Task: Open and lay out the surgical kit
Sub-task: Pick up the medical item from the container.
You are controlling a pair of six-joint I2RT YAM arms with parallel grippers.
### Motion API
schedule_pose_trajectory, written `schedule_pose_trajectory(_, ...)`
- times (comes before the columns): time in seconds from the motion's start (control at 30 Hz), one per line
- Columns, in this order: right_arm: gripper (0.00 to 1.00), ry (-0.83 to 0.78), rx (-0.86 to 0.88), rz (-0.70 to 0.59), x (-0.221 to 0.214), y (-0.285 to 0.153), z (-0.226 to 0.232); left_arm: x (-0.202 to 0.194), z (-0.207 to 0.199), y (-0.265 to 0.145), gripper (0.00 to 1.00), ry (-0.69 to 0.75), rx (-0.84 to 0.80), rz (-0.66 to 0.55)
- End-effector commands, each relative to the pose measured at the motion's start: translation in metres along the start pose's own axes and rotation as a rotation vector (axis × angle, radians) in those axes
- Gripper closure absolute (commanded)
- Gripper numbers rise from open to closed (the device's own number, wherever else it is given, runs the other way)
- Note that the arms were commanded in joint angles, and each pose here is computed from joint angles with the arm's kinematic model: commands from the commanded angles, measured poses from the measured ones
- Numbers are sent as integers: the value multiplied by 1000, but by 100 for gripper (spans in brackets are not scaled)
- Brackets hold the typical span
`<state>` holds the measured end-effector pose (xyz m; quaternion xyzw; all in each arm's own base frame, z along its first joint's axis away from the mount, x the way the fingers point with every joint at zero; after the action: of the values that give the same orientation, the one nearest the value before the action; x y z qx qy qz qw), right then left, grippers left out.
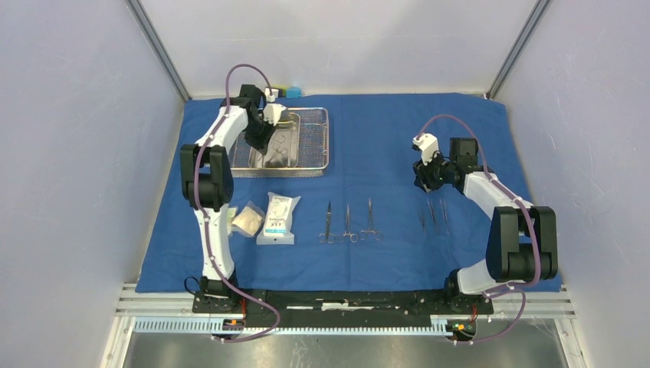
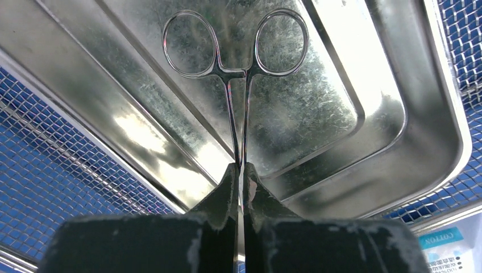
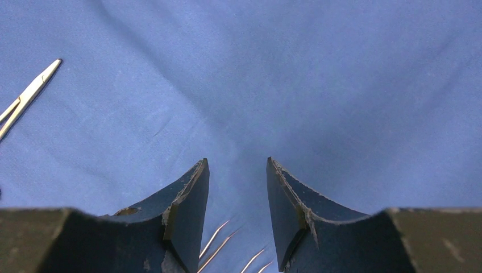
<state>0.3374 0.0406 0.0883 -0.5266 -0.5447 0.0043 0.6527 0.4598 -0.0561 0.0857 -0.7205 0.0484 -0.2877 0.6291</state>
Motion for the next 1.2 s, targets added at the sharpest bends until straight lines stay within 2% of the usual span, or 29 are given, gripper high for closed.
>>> schedule_pose_trajectory(0.0,51,-22,-23,-58,14,-5,-4,22,-4,-28,98,51,-8,-110)
schedule_pose_trajectory(0.17,51,-25,-12,-90,26,-4,-5,25,-8,-32,98,48,-26,-128)
schedule_pose_trajectory(0.3,51,-87,21,-132,57,-1,2,31,-11,-38,98,54,-40,-162)
schedule_pose_trajectory(0.57,51,-112,77,-271,129,4,11,36,-20,-51,98,69,-71,-217)
schedule_pose_trajectory(0.77,52,-72,130,-395,184,10,28,42,-34,-69,98,96,-106,-275)
schedule_pose_trajectory(0.97,49,7,202,-486,220,16,47,38,-68,-83,98,143,-172,-306)
schedule_pose_trajectory(1.17,46,60,260,-513,230,20,63,27,-118,-89,98,241,-239,-311)
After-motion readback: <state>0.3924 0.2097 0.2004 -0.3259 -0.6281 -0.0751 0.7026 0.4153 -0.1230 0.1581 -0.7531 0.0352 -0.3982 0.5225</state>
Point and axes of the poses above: each gripper's point midway between its finger pads, its own y axis out along the fingers, its own z axis along the line the jaws close on, x = y × z, the point moved 3 cm from there along -y, back along the fingers, and after that the axes turned 7 degrees about -y, right-handed, at the moved point
